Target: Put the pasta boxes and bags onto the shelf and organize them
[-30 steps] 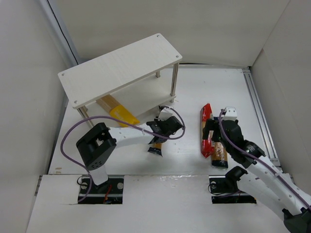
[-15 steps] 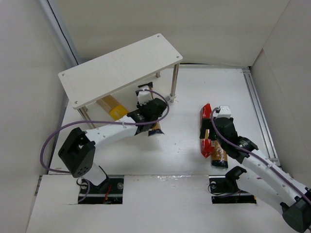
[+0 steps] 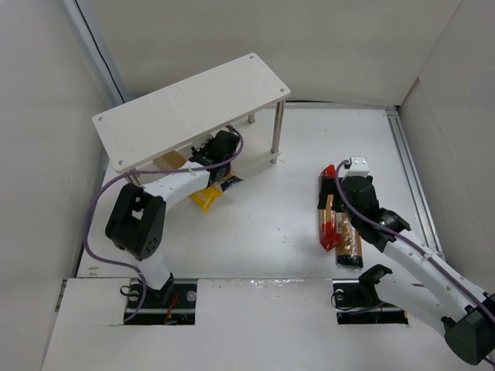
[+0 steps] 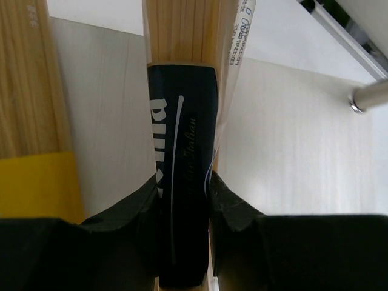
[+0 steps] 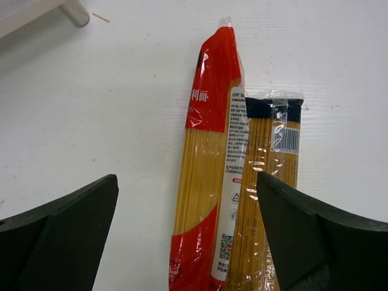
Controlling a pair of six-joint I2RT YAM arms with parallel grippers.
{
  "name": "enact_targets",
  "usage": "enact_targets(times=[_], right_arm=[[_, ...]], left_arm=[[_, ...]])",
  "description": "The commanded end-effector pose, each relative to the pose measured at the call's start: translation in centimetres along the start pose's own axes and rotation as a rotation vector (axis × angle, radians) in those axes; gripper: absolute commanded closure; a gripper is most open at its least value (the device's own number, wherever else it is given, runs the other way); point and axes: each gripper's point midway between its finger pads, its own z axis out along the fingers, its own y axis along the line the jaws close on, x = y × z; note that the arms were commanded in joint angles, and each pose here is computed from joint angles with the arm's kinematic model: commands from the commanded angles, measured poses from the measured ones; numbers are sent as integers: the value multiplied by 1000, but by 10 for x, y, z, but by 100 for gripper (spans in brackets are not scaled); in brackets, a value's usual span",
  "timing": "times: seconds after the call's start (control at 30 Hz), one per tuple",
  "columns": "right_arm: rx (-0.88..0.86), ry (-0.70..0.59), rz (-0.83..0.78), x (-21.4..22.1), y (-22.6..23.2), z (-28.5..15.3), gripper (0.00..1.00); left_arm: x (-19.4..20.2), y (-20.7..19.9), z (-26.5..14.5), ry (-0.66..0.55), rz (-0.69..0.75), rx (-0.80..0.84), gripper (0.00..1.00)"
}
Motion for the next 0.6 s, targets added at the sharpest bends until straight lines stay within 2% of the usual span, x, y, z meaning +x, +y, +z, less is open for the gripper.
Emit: enact_targets(times=[0.0,0.07,0.1,0.13,0.23,0.37,0.4,0.47,0.5,0.57], right_arm=[[-7,-87,19,-35,3,-3,0],[-16,-84,18,-34,4,-3,0],[-20,-82,22,-34,4,-2,0],[-27,-71,6,-30,4,-1,0],[-38,-32,-4,-19,6,5,0],[-44,65,-25,8,10,19,0],[-40,86,-26,12,9,23,0],[-36,130,-26,24,11,29,0],[-9,202,-14,42,9,33,0],[64,234,-3,49,-1,36,0]], left_arm=[[-49,-39,3,-95,-180,61,87],[-48,-39,11,-80,-197,26,59],[-51,-40,9,-78,-194,24,39],[-45,-36,11,-64,-181,2,32],[-47,-39,6,-50,-184,31,26],[-47,-44,-27,-41,-127,110,25],[-29,-44,-38,5,-76,143,25],[-19,-48,-54,36,-12,212,25],[-8,-45,-67,73,25,259,25],[13,-53,-95,104,119,349,25]])
